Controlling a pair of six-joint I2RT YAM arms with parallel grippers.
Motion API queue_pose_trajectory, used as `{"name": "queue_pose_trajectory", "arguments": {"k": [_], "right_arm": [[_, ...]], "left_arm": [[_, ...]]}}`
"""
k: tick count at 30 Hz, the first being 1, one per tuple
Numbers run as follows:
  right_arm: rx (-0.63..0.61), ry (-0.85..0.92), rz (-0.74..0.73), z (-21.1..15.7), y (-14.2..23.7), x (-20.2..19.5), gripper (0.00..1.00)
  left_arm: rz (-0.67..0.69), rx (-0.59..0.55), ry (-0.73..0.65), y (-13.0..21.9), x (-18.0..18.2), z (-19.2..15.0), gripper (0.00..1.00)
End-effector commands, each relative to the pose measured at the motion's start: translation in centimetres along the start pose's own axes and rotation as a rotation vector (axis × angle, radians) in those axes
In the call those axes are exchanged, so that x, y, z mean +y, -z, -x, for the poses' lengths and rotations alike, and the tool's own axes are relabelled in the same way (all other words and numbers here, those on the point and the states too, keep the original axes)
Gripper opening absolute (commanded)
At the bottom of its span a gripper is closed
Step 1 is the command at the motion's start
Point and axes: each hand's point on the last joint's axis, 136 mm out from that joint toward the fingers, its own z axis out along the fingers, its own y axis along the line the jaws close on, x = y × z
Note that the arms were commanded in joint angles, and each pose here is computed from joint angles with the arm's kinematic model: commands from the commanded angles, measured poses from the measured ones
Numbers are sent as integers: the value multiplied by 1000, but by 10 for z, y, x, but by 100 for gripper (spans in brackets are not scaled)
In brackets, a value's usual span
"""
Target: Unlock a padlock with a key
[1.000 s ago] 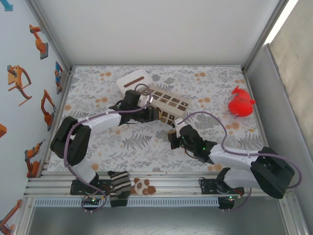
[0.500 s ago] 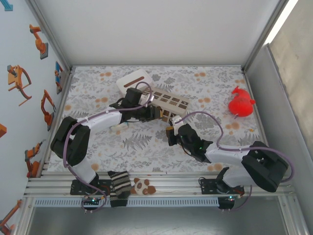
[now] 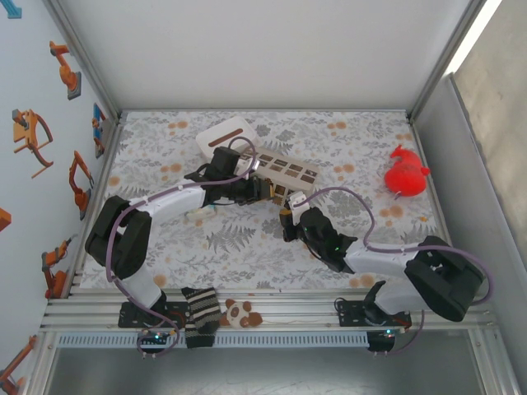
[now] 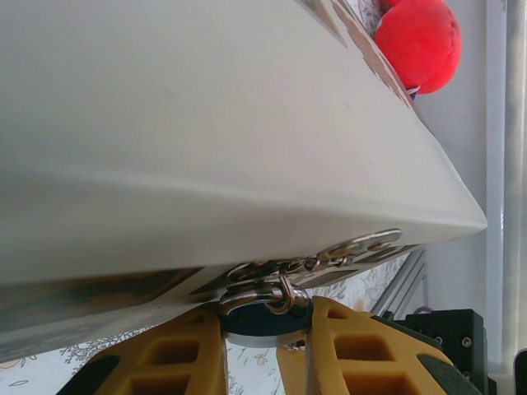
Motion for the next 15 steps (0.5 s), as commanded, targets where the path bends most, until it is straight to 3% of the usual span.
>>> {"name": "queue_pose_trajectory", "arguments": {"k": [1,15], "right_arm": [[-68,16,-4,23,-3,4,0],[-101,17,-15,29,-14,5,0]], "left_arm": [[-75,-20,-25,12,-32,9,22],[-74,-28,-30,13,-34,10,22]]}}
